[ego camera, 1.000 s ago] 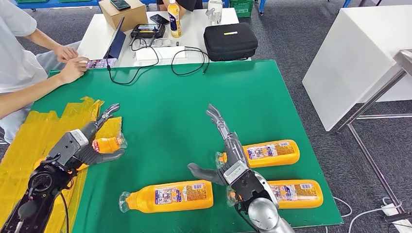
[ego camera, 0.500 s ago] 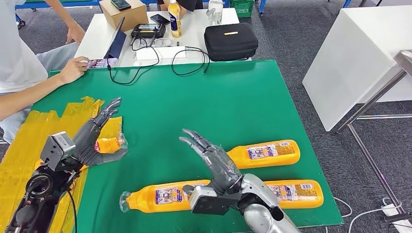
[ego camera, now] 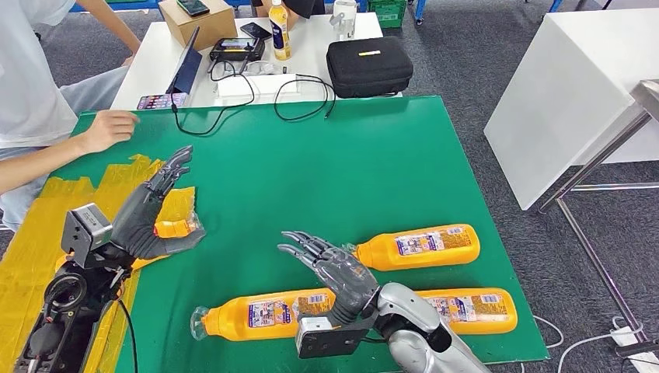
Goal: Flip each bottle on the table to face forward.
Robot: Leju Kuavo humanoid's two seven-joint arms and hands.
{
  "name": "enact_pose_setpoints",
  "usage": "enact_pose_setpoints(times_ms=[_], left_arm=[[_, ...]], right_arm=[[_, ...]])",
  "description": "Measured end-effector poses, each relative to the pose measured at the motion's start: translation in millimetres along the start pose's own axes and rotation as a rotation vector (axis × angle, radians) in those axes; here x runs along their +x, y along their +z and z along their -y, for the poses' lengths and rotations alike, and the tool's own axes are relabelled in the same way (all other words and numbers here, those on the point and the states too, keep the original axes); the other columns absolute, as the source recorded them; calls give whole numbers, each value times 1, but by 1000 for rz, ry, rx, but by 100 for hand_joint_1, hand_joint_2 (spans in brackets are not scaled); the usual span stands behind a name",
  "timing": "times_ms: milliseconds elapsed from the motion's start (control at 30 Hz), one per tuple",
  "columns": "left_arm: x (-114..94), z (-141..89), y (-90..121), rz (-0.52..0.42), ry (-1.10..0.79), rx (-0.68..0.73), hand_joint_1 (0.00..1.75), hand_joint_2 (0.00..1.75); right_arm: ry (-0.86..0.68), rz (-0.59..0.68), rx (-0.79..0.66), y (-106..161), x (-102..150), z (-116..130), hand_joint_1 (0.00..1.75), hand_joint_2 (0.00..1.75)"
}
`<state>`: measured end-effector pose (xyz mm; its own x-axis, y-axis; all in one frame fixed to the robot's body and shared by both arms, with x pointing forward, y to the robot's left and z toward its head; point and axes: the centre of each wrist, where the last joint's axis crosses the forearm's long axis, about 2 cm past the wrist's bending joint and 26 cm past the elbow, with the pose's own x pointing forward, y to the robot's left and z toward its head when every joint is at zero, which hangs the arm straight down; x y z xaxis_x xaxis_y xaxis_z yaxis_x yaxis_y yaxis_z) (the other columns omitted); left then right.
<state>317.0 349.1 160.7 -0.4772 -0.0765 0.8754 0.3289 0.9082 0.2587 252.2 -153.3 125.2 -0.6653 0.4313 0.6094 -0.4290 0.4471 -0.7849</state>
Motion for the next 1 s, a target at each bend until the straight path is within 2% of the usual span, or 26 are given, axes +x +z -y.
enact_pose_setpoints(times_ms=[200, 367, 700, 1000], left_arm=[[1, 1, -2, 24, 40, 15, 0, 175], [2, 14, -13, 143, 311, 122, 0, 175], [0, 24, -22, 148, 372, 130, 0, 175], [-2, 34, -35, 145, 414, 122, 0, 175]], right_arm=[[26, -5, 43, -2, -2, -1, 0, 175], [96, -81, 236, -11, -22, -25, 0, 175], [73, -134, 287, -27, -23, -43, 0, 175], [60, -182, 344, -56, -18, -61, 2, 175]])
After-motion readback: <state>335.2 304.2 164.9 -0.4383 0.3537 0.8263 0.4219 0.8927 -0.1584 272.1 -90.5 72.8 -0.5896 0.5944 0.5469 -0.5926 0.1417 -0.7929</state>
